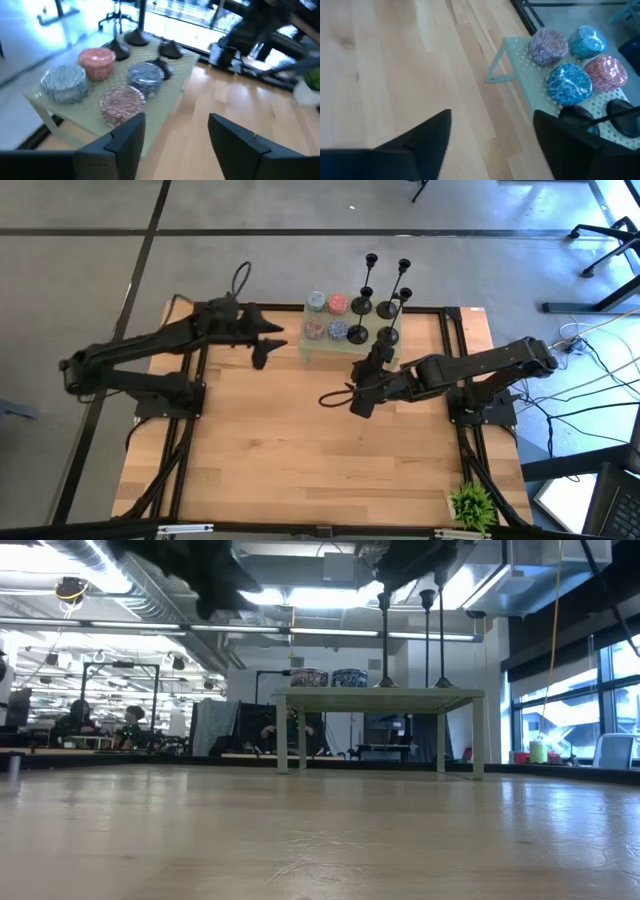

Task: Pick & Place candle stick holders
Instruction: Return to Home Position

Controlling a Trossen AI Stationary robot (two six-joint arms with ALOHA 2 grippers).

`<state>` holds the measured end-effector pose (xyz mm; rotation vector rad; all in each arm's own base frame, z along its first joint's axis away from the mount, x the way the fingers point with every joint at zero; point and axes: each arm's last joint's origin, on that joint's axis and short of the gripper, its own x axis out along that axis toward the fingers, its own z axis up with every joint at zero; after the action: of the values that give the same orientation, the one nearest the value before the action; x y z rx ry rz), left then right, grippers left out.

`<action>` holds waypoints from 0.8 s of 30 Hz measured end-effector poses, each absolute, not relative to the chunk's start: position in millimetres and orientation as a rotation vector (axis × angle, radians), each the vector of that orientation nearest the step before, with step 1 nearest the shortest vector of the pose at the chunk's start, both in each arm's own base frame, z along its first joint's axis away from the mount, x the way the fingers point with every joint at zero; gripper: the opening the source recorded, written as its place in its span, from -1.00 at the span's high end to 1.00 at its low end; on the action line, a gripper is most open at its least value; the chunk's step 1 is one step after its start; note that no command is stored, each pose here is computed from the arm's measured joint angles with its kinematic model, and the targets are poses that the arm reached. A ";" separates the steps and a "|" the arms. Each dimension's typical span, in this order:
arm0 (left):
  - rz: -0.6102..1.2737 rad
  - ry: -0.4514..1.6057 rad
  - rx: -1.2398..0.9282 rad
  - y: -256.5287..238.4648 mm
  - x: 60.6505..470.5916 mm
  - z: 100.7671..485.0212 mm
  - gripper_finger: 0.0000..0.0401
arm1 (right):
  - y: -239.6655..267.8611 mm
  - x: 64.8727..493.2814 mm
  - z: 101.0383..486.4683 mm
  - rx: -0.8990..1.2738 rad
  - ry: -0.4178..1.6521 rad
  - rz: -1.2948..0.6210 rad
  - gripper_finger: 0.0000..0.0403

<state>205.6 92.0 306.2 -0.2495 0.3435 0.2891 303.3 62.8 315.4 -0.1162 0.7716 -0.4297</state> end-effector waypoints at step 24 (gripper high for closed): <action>0.540 0.192 0.108 5.5 132.2 262.6 0.93 | 62.9 249.7 359.0 -0.152 0.841 -0.508 0.92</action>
<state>132.2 5.5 262.6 0.1084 0.1916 0.5398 249.7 62.9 359.0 -0.1519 0.8408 -0.5075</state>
